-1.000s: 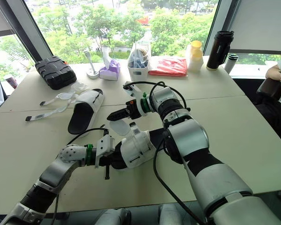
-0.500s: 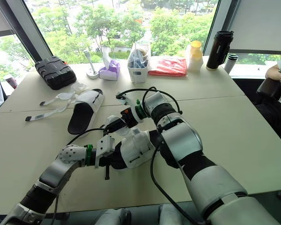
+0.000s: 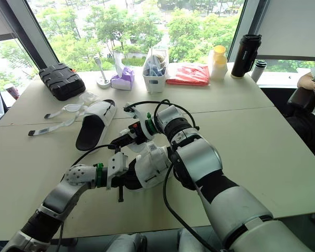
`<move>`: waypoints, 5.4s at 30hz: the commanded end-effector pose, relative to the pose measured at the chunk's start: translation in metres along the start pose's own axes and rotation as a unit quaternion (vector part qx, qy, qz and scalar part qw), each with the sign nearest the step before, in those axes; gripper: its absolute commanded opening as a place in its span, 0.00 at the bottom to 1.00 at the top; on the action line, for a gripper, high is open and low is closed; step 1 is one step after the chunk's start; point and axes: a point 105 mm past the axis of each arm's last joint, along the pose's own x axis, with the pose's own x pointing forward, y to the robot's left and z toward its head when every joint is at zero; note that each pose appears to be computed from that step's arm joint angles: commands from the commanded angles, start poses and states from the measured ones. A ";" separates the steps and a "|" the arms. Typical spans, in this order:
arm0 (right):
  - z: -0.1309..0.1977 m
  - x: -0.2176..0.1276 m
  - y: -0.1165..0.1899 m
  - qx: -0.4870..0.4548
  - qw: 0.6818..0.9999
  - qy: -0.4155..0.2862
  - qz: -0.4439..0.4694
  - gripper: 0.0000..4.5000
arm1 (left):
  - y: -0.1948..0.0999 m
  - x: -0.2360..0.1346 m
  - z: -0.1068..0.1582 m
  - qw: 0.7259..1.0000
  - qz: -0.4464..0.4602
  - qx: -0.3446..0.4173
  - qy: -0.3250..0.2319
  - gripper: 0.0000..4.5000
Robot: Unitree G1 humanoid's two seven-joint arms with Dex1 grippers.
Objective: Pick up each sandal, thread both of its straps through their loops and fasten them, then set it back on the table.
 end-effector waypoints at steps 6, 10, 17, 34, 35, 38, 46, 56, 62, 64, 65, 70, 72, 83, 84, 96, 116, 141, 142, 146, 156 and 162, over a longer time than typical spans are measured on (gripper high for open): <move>0.041 -0.003 0.020 -0.019 0.997 -0.073 0.024 0.99 | -0.013 0.005 -0.032 0.997 -0.018 -0.041 0.057 0.00; 0.042 -0.004 0.020 -0.018 0.996 -0.079 0.025 0.79 | -0.013 0.005 -0.032 0.997 -0.019 -0.040 0.057 0.00; 0.042 -0.008 0.021 -0.018 0.996 -0.084 0.037 0.00 | -0.012 0.005 -0.032 0.997 -0.018 -0.040 0.057 0.00; 0.012 -0.082 0.059 -0.200 0.972 -0.074 0.099 0.00 | -0.010 0.003 -0.033 0.996 -0.023 -0.059 0.055 0.00; 0.002 -0.082 0.062 -0.222 0.968 -0.073 0.093 0.00 | -0.009 0.003 -0.033 0.996 -0.024 -0.060 0.055 0.00; -0.033 -0.074 0.067 -0.304 0.949 -0.056 0.062 0.00 | -0.007 0.001 -0.033 0.996 -0.023 -0.064 0.053 0.00; -0.048 -0.061 0.091 -0.472 0.872 -0.123 0.044 0.00 | -0.007 -0.002 -0.034 0.996 -0.025 -0.068 0.056 0.00; -0.086 -0.061 0.073 -0.632 0.769 -0.094 0.027 0.00 | -0.010 -0.002 -0.035 0.995 -0.028 -0.071 0.057 0.00; -0.109 -0.067 0.070 -0.691 0.717 -0.091 0.029 0.00 | -0.012 -0.004 -0.036 0.995 -0.029 -0.075 0.060 0.00; -0.113 -0.067 0.071 -0.710 0.697 -0.091 0.032 0.00 | -0.012 -0.004 -0.037 0.995 -0.029 -0.076 0.060 0.00; -0.114 -0.066 0.071 -0.717 0.691 -0.091 0.033 0.00 | -0.012 -0.004 -0.037 0.995 -0.029 -0.076 0.061 0.00; -0.116 -0.059 0.075 -0.767 0.633 -0.091 0.041 0.13 | -0.012 -0.005 -0.037 0.995 -0.030 -0.077 0.062 0.00; -0.117 -0.058 0.074 -0.774 0.626 -0.091 0.044 0.29 | -0.012 -0.006 -0.037 0.995 -0.030 -0.077 0.063 0.00; -0.158 -0.092 0.067 -0.790 0.608 -0.018 0.076 0.98 | -0.012 -0.005 -0.038 0.995 -0.030 -0.077 0.063 0.00; -0.161 -0.097 0.066 -0.788 0.611 -0.011 0.076 0.98 | -0.012 -0.005 -0.038 0.995 -0.030 -0.076 0.063 0.00; -0.151 -0.171 0.037 -0.518 0.853 0.048 -0.041 0.98 | -0.019 0.005 -0.043 0.995 -0.038 -0.064 0.065 0.00; -0.161 -0.115 0.055 0.133 0.989 0.059 0.042 0.98 | -0.030 0.015 -0.042 0.995 -0.060 -0.052 0.066 0.00; -0.097 -0.111 0.089 0.107 0.988 -0.004 0.115 0.01 | -0.027 0.017 -0.041 0.995 -0.051 -0.055 0.062 0.00; -0.087 -0.111 0.089 0.100 0.988 -0.012 0.116 0.01 | -0.027 0.017 -0.041 0.995 -0.051 -0.055 0.063 0.00; -0.054 -0.108 0.082 0.093 0.988 -0.042 0.115 0.01 | -0.027 0.017 -0.041 0.995 -0.052 -0.055 0.063 0.00; -0.043 -0.081 0.058 0.096 0.989 -0.047 0.105 0.01 | -0.027 0.017 -0.042 0.995 -0.049 -0.056 0.063 0.00; -0.058 -0.069 0.053 0.089 0.990 -0.025 0.103 0.01 | -0.026 0.016 -0.041 0.995 -0.047 -0.055 0.063 0.00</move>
